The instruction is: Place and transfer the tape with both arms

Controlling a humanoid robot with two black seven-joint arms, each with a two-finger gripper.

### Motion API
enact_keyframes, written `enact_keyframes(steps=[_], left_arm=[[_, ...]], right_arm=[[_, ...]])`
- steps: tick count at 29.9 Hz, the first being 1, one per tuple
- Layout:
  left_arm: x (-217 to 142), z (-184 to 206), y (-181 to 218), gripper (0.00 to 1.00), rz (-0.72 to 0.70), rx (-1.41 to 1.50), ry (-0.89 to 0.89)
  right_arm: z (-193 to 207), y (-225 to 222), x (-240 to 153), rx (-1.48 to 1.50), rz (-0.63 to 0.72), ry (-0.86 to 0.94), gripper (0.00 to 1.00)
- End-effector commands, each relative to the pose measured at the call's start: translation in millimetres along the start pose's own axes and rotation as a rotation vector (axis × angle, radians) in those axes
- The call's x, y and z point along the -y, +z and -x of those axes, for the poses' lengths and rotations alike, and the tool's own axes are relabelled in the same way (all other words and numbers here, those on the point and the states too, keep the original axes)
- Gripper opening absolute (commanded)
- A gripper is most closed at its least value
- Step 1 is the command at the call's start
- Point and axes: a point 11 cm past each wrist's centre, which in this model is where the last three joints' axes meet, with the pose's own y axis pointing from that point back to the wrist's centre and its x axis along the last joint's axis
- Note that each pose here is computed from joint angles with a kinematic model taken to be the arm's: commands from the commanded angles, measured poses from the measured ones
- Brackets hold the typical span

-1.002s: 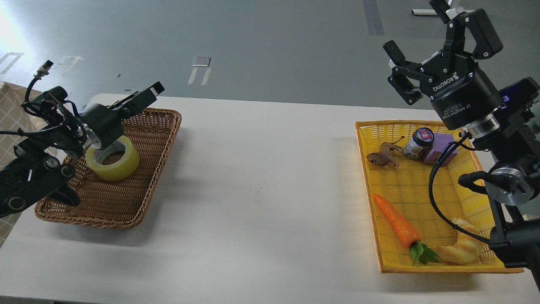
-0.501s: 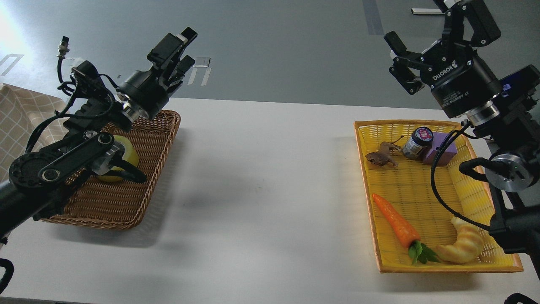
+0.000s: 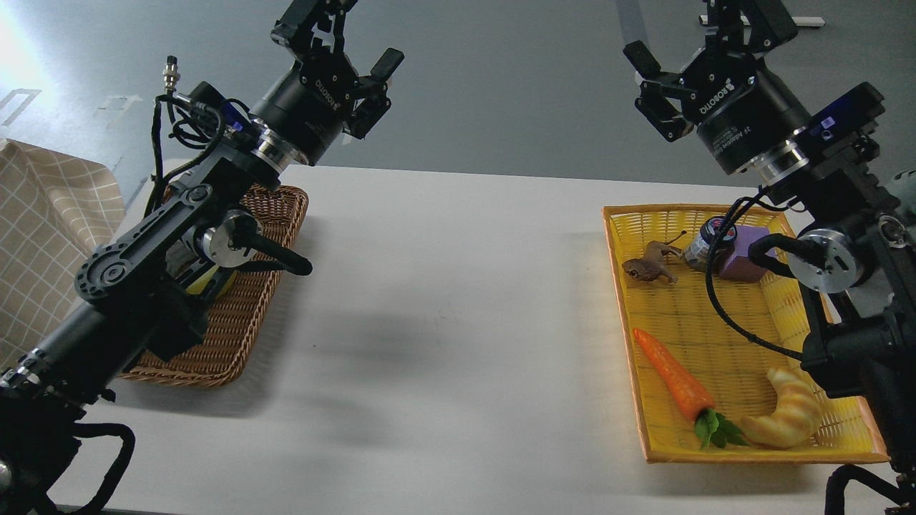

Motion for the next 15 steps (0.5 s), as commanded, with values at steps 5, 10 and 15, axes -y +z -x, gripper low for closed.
enact_keyframes(steps=[5,10,15], left_arm=[[13,3,1,0.98,-0.005,-0.152,0.047],[7,15,13,0.98,0.101,-0.201,0.04],[2,13,11,0.98,0.101,-0.211,0.061]], right_arm=[[19,-4,16,0.043,-0.04,-0.019,1.0],[26,-13,18,0.044,-0.072,-0.039,1.0],[28,-7,18,0.054,-0.06,-0.037,1.0]])
